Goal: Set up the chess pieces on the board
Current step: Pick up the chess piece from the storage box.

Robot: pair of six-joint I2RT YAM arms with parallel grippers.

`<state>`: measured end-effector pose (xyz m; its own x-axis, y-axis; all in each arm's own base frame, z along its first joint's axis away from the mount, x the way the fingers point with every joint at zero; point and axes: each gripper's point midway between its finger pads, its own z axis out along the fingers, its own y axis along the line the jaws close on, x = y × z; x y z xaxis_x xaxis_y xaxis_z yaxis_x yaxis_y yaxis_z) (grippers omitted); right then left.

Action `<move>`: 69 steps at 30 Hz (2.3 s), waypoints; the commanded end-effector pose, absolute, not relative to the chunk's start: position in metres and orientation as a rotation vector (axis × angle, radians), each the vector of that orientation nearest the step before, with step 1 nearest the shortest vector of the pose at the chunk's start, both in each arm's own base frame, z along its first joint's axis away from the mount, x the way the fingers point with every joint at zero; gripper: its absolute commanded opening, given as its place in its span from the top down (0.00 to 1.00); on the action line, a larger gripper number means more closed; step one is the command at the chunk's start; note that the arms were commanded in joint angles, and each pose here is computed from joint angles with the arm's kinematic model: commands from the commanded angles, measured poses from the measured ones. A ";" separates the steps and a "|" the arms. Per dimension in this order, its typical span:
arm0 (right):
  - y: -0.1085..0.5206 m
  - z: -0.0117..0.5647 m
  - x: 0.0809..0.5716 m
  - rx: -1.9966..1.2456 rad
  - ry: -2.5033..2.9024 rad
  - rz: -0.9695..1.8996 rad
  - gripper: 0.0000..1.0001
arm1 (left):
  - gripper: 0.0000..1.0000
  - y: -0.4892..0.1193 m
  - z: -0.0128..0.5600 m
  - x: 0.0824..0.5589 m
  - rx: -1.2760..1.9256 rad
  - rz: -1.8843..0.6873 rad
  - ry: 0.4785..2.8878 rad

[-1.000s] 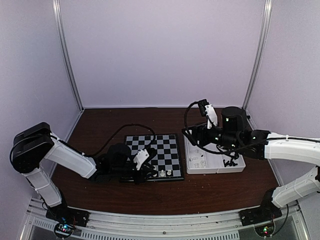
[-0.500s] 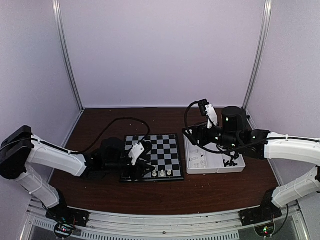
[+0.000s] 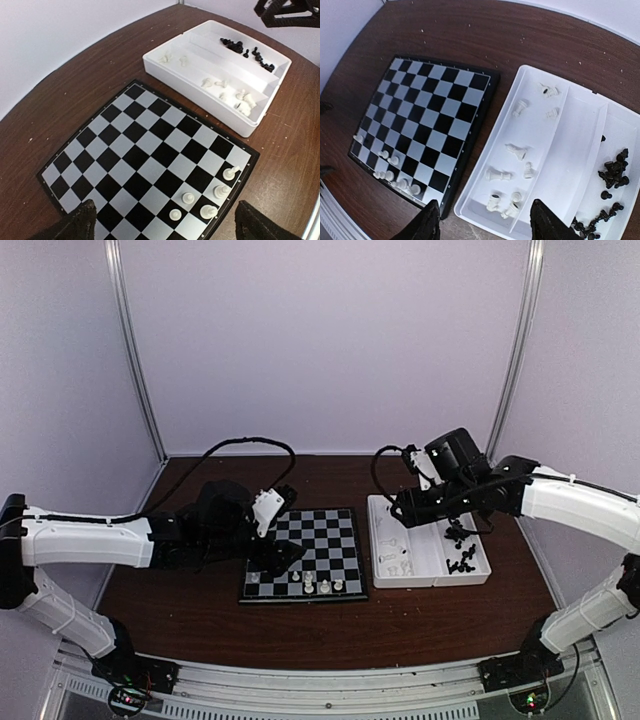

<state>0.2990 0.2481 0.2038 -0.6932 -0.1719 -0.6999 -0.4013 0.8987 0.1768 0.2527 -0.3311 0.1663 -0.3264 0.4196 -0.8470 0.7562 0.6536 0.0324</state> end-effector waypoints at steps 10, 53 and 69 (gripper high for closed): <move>0.237 0.137 0.296 -0.925 2.641 0.044 0.50 | 0.02 -0.312 0.193 0.272 0.807 -0.330 1.977; 0.240 0.063 0.353 -1.365 2.604 0.114 0.59 | 0.02 -0.313 0.195 0.276 0.837 -0.323 1.988; 0.257 0.048 0.330 -1.425 2.581 0.216 0.62 | 0.02 -0.315 0.194 0.275 0.851 -0.329 1.986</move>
<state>0.3307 0.2490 0.0426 -0.5350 -0.8219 -0.1955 -0.8411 0.5400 0.0312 0.2699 -0.3083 0.1799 -0.3672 0.4559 -0.8107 0.6752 0.7302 0.1048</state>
